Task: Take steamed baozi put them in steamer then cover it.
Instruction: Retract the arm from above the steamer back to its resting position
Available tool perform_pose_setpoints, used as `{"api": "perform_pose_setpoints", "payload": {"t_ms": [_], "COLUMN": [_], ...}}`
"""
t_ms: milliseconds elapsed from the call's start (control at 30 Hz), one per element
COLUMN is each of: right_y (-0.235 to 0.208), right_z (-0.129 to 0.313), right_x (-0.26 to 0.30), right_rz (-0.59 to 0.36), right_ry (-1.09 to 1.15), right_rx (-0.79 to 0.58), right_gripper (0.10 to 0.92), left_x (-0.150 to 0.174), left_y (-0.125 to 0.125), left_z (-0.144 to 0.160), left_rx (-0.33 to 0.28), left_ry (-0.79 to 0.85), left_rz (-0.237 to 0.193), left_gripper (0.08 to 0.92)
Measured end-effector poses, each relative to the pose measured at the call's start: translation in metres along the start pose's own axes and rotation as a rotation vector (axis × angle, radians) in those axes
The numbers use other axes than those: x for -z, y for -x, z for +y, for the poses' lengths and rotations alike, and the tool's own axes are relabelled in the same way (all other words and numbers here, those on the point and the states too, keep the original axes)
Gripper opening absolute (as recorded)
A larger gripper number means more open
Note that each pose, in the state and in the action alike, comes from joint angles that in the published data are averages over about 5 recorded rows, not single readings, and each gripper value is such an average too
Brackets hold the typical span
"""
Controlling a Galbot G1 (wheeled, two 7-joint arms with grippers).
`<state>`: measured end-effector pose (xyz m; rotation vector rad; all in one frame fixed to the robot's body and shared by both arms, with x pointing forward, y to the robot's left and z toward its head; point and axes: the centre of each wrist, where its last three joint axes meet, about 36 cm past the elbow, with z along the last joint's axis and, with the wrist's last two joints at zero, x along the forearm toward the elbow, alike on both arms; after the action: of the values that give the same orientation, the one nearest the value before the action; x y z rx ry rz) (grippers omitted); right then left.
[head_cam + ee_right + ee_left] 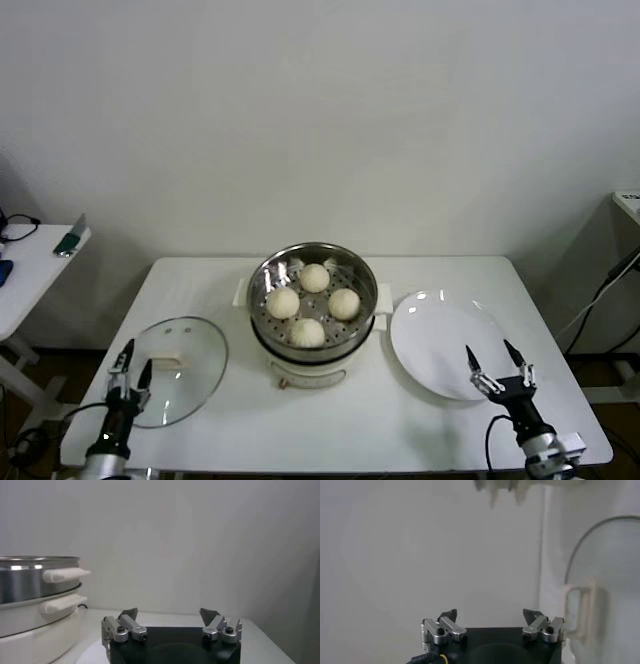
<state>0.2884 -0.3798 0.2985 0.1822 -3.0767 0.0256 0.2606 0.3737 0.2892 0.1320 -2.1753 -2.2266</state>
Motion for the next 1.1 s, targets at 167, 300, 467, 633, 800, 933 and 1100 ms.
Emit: {"api": "perform_pose_setpoints", "payload": {"t_ms": [167, 300, 467, 633, 800, 933, 1100], "right_y": [-0.008, -0.012, -0.016, -0.019, -0.020, -0.021, -0.022], "right_z": [-0.002, -0.002, 0.000, 0.000, 0.002, 0.004, 0.005], "right_x": [-0.005, -0.008, -0.010, -0.012, -0.014, -0.015, -0.017], "right_rz": [0.009, 0.012, 0.014, 0.017, 0.017, 0.018, 0.019], "right_ry": [0.006, 0.012, 0.016, 0.014, 0.013, 0.014, 0.014], "right_rx": [-0.023, -0.039, -0.052, -0.063, -0.071, -0.075, -0.082], "right_gripper": [0.823, 0.823, 0.823, 0.823, 0.823, 0.823, 0.823], "left_x": [-0.009, -0.015, -0.022, -0.025, -0.023, -0.020, -0.018], "left_y": [0.003, 0.006, 0.013, 0.023, 0.037, 0.048, 0.057], "left_z": [-0.015, -0.025, -0.035, -0.042, -0.048, -0.051, -0.057], "left_rx": [-0.037, -0.061, -0.083, -0.093, -0.095, -0.090, -0.096], "left_ry": [0.045, 0.070, 0.090, 0.100, 0.098, 0.088, 0.084], "left_rz": [-0.013, -0.023, -0.028, -0.027, -0.020, -0.014, -0.007], "left_gripper": [0.823, 0.823, 0.823, 0.823, 0.823, 0.796, 0.663]}}
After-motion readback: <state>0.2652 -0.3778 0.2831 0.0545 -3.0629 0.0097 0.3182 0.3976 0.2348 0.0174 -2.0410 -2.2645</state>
